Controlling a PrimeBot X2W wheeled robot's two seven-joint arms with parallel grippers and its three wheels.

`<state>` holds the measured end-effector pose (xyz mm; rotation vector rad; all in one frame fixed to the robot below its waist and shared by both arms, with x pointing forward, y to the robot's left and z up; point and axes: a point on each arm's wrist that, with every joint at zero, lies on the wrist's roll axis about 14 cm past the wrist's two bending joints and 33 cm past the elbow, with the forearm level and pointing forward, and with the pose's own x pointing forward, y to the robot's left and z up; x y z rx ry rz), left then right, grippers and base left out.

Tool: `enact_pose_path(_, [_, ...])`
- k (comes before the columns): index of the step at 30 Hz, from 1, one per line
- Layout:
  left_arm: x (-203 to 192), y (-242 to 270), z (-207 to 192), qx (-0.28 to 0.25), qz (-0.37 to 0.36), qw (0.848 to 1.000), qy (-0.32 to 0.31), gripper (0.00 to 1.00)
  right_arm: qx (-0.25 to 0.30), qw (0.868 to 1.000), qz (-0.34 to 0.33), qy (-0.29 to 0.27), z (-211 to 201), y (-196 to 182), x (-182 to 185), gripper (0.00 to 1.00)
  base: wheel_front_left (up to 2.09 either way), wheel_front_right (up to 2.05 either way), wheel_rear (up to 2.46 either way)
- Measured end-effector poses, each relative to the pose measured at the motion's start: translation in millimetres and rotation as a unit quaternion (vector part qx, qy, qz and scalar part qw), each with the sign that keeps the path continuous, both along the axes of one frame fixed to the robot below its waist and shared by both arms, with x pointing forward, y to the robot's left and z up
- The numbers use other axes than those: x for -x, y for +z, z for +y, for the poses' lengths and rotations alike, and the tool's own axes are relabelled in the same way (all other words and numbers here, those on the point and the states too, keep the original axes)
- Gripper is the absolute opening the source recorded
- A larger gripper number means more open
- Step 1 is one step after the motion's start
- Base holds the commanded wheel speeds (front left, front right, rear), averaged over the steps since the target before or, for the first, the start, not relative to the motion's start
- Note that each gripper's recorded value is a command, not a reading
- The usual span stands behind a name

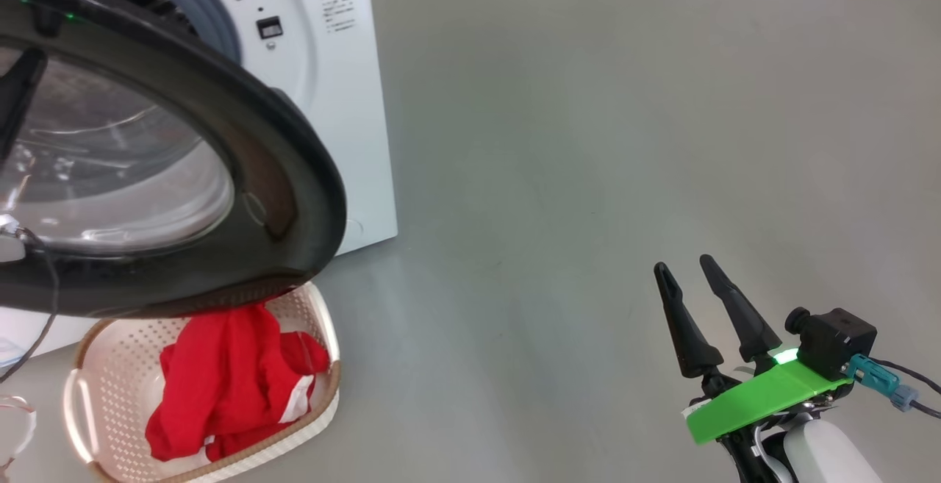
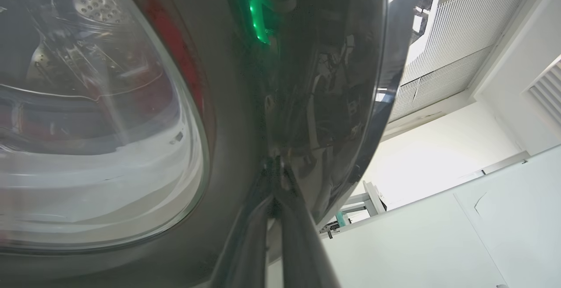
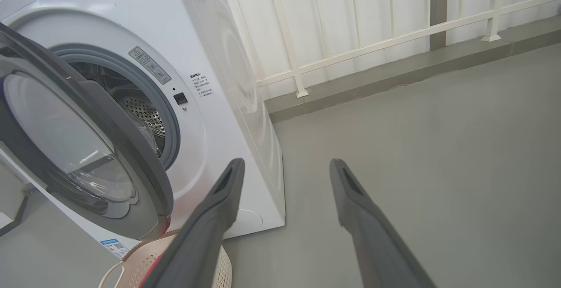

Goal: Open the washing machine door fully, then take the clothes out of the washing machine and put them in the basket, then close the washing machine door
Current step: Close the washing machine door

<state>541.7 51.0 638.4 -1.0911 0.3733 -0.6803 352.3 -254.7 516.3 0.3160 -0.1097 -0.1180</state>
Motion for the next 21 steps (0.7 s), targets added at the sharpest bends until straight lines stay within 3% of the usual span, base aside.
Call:
enact_pose_path(9, [11.1, 8.6, 5.8, -0.021, -0.029, 0.999, -0.001, 0.0, -0.003, 1.0, -0.001, 0.021, 12.7, -0.7, -10.3, 1.0, 0.0, 0.0, 0.0])
enact_pose_path(10, [12.5, 9.7, 6.7, -0.023, -0.033, 0.999, -0.001, 0.25, -0.003, 1.0, -0.001, 0.023, 13.9, -0.6, -11.2, 1.0, 0.0, 0.0, 0.0])
enact_pose_path(12, [13.8, 10.0, 7.8, -0.024, -0.034, 0.999, -0.001, 0.48, -0.003, 1.0, -0.002, 0.025, 14.9, -0.4, -11.9, 1.0, 0.0, 0.0, 0.0])
enact_pose_path(13, [16.0, 8.4, 8.6, -0.029, -0.035, 0.999, -0.002, 0.8, -0.003, 1.0, -0.002, 0.027, 16.0, -0.3, -12.7, 1.0, 0.0, 0.0, 0.0])
enact_pose_path(14, [18.1, 6.3, 9.6, -0.034, -0.037, 0.999, -0.002, 1.0, -0.003, 1.0, -0.003, 0.029, 17.0, 0.0, -13.4, 1.0, 0.0, 0.0, 0.0])
enact_pose_path(21, [26.3, -1.1, 27.7, -0.085, -0.073, 0.993, 0.03, 1.0, -0.003, 0.999, -0.005, 0.042, 24.5, 0.7, -20.0, 1.0, 0.0, 0.0, 0.0])
